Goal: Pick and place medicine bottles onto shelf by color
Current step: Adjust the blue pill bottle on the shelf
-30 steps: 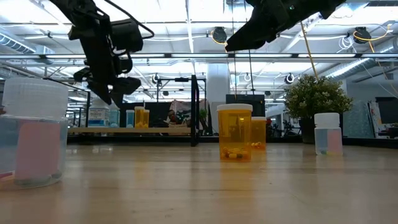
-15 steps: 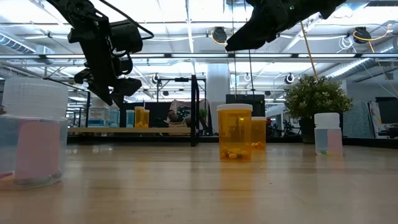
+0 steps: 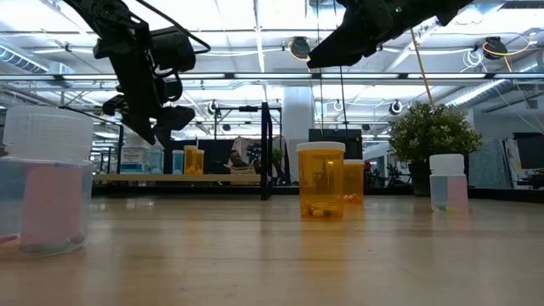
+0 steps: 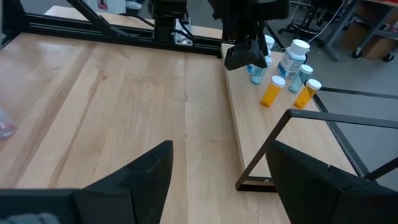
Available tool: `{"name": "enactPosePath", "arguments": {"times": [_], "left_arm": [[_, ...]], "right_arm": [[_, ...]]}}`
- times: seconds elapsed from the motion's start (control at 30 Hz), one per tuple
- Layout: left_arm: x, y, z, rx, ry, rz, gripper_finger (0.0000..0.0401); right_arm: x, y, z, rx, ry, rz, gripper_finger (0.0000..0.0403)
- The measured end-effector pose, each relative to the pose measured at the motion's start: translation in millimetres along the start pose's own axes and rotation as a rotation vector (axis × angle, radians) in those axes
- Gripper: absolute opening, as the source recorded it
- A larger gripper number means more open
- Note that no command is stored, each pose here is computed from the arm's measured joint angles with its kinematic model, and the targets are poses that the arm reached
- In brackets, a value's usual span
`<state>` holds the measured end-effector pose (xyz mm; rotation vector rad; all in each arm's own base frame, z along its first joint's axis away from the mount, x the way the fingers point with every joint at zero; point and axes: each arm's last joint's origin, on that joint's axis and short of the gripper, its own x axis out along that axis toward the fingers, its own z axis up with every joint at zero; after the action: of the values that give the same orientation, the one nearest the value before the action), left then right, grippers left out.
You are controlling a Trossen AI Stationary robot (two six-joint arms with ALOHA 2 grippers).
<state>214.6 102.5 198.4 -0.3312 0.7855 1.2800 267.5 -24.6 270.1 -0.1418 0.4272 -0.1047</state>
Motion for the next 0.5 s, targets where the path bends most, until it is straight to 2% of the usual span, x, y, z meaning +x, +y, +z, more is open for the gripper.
{"name": "enactPosePath", "arguments": {"times": [0.27,0.5], "left_arm": [[-0.7,-4.0,6.3,0.035,-0.063,-0.020,0.0175],[-2.0,-1.8,5.5,0.004,-0.056,-0.009,0.0175]], "right_arm": [[0.0,0.1,-0.2,-0.006,0.002,0.001,0.0253],[0.0,0.3,-0.2,-0.013,0.003,0.002,0.0253]]}}
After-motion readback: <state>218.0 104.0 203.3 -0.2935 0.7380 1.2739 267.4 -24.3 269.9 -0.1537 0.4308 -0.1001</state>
